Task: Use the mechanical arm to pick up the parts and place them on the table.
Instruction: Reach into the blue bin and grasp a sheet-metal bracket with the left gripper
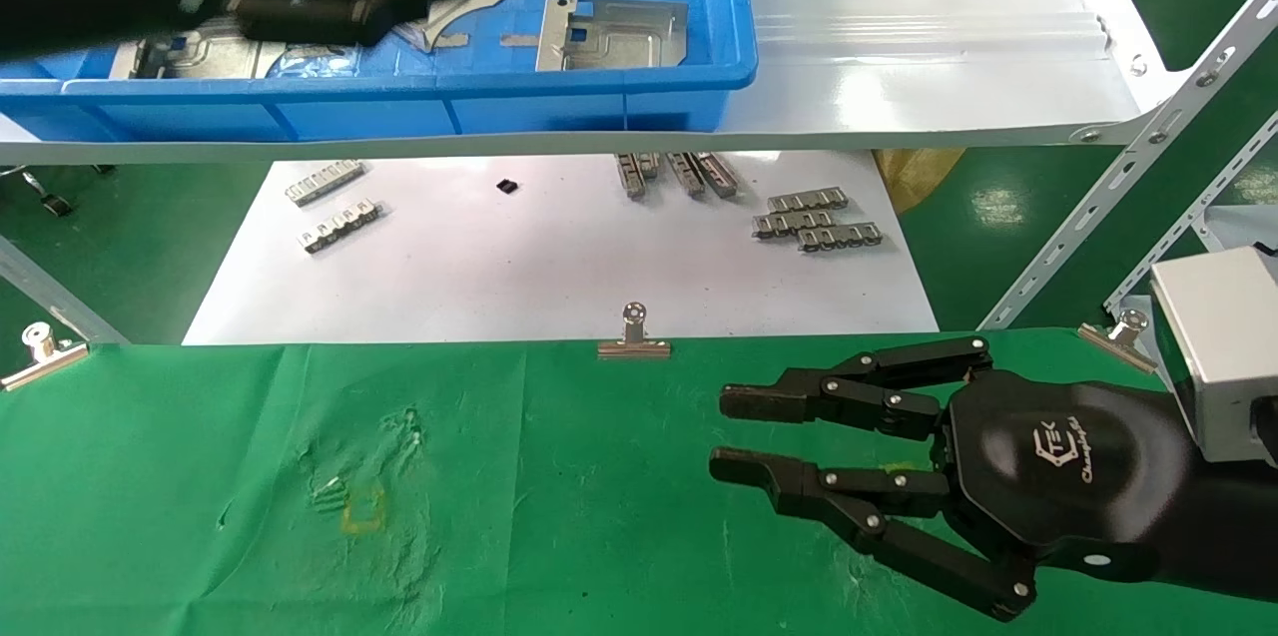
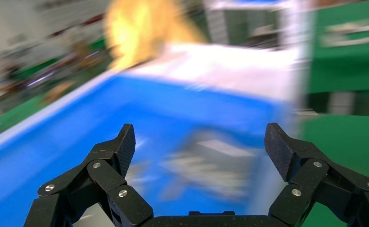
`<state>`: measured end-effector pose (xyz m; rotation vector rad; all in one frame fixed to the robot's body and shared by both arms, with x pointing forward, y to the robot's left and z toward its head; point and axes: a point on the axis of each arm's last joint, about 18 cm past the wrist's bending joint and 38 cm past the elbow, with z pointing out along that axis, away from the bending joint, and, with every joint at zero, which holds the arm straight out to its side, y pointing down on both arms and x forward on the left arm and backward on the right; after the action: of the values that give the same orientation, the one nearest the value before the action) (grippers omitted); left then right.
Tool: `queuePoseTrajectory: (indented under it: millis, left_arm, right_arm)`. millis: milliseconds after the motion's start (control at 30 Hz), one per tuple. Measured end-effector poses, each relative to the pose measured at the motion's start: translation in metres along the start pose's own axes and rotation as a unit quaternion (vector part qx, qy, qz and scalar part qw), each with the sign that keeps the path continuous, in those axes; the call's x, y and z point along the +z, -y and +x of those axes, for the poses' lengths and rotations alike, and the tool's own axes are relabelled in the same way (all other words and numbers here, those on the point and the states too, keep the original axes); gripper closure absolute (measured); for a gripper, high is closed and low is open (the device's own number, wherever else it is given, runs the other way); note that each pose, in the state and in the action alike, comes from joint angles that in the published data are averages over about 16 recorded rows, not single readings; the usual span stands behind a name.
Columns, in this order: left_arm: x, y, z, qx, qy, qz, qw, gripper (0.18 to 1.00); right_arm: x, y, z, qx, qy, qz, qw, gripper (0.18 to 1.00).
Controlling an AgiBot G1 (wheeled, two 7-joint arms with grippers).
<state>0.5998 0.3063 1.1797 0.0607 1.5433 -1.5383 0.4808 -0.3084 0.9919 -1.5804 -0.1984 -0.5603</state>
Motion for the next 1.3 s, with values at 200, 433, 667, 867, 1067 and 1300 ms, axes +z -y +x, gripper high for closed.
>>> queuePoseTrajectory:
  millis: [200,433,667,867,1067,1300]
  left_arm:
    - [0.042,-0.007,-0.047,-0.002,0.094,-0.059,0.9938,0.183]
    - [0.072,-0.019,-0.065,-0.003,0.149,-0.117,0.9818,0.192]
    - [0.080,-0.027,-0.071,-0.006,0.175,-0.146,0.9737,0.232]
    - [0.079,-0.033,-0.074,-0.010,0.190,-0.159,0.9688,0.302]
    - [0.075,-0.039,-0.078,-0.015,0.202,-0.165,0.9652,0.411]
    - [0.071,-0.044,-0.081,-0.018,0.213,-0.167,0.9625,0.575]
  right_arm:
    - [0.000,0.000,0.000,0.000,0.000,0.000,1.000,0.770]
    - [0.000,0.000,0.000,0.000,0.000,0.000,1.000,0.608]
    - [0.000,0.000,0.000,0.000,0.000,0.000,1.000,0.446]
    - [0.000,0.000,0.000,0.000,0.000,0.000,1.000,0.330]
    - [0.000,0.000,0.000,0.000,0.000,0.000,1.000,0.252]
    - [0.000,0.000,0.000,0.000,0.000,0.000,1.000,0.196]
